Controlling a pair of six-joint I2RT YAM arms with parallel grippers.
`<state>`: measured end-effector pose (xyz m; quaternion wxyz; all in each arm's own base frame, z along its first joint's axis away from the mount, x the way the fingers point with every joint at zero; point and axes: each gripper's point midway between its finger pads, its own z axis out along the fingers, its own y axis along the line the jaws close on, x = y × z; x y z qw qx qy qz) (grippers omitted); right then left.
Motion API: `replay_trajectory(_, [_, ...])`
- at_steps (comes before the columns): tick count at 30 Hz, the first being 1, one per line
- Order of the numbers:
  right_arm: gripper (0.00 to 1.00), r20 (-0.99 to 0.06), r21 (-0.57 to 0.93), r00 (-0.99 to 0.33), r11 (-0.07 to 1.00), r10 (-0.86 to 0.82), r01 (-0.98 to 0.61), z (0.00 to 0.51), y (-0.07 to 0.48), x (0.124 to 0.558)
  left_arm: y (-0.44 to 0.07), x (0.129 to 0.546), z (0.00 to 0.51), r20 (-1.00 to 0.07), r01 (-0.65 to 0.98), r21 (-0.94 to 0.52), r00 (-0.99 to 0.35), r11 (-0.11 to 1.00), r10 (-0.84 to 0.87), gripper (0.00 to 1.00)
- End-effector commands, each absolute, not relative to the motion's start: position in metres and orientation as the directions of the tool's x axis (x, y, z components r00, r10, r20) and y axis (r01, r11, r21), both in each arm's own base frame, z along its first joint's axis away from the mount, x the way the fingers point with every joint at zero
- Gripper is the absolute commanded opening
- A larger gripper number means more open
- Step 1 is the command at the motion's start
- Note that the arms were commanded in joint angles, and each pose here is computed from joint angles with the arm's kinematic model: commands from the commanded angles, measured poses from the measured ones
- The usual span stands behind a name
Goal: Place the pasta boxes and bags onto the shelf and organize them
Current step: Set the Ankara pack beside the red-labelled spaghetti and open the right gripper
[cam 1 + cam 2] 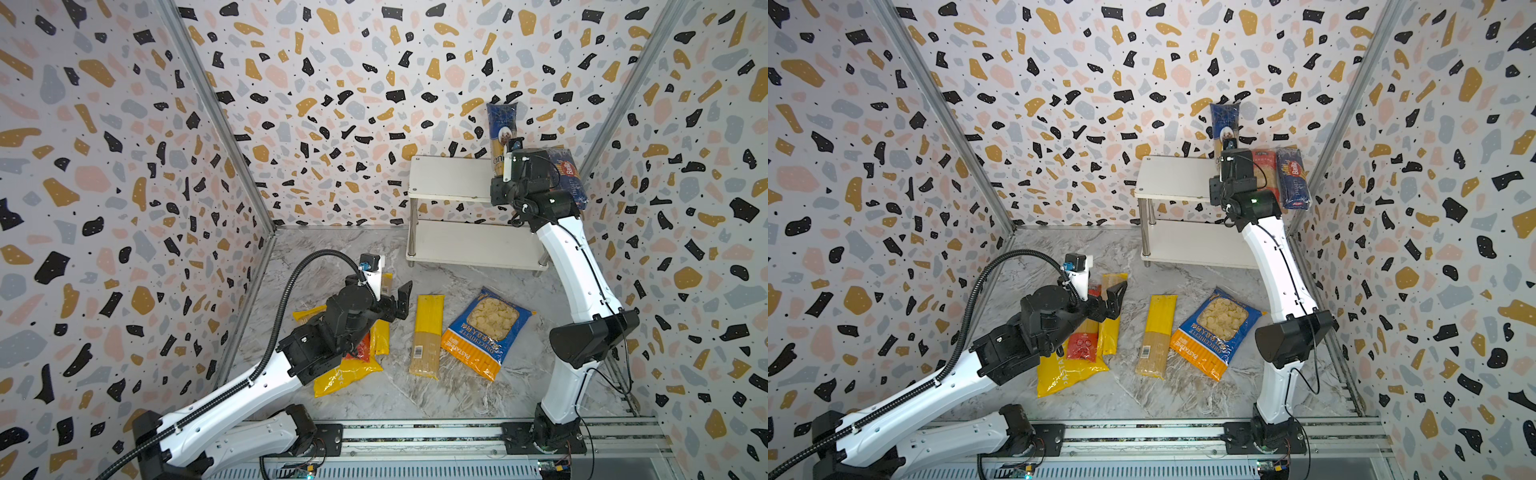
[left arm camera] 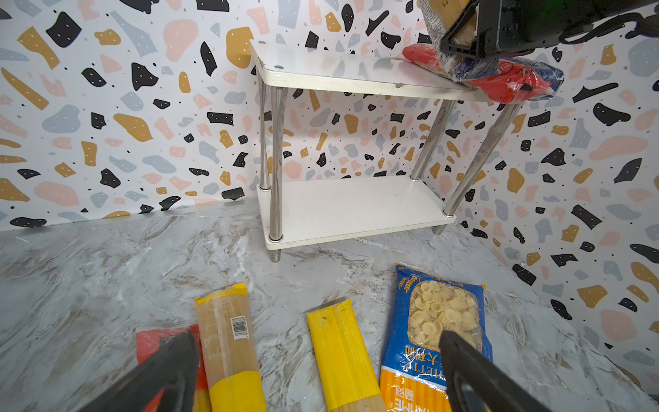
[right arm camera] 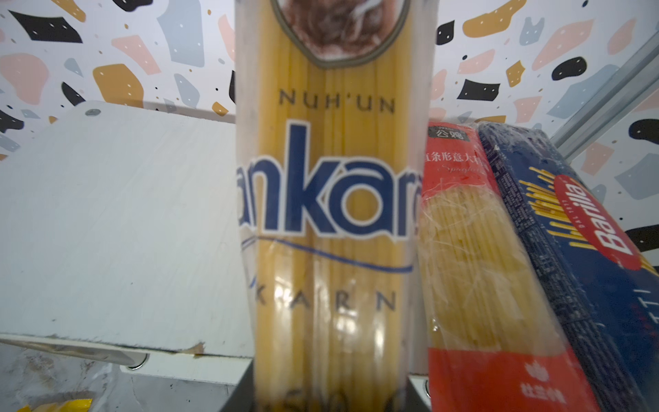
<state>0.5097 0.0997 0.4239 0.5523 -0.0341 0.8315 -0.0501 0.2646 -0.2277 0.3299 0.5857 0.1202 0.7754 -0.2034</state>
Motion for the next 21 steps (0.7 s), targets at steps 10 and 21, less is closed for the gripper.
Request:
replay_trajectory(10, [0.04,-0.984,-0.01,-0.181,0.998,0.003,0.069,0.497,0.074,0.506,-0.225,0.265,0.341,-0.965,0.421,-0.181,-0.248,0.889,-0.079,1.0])
replay_trajectory(21, [0.59,-0.985,0.018,-0.172,0.998,0.028,0.062,0.497,0.074,0.505,-0.225,0.266,0.341,-0.965,0.413,-0.174,-0.254,0.894,-0.07,0.99])
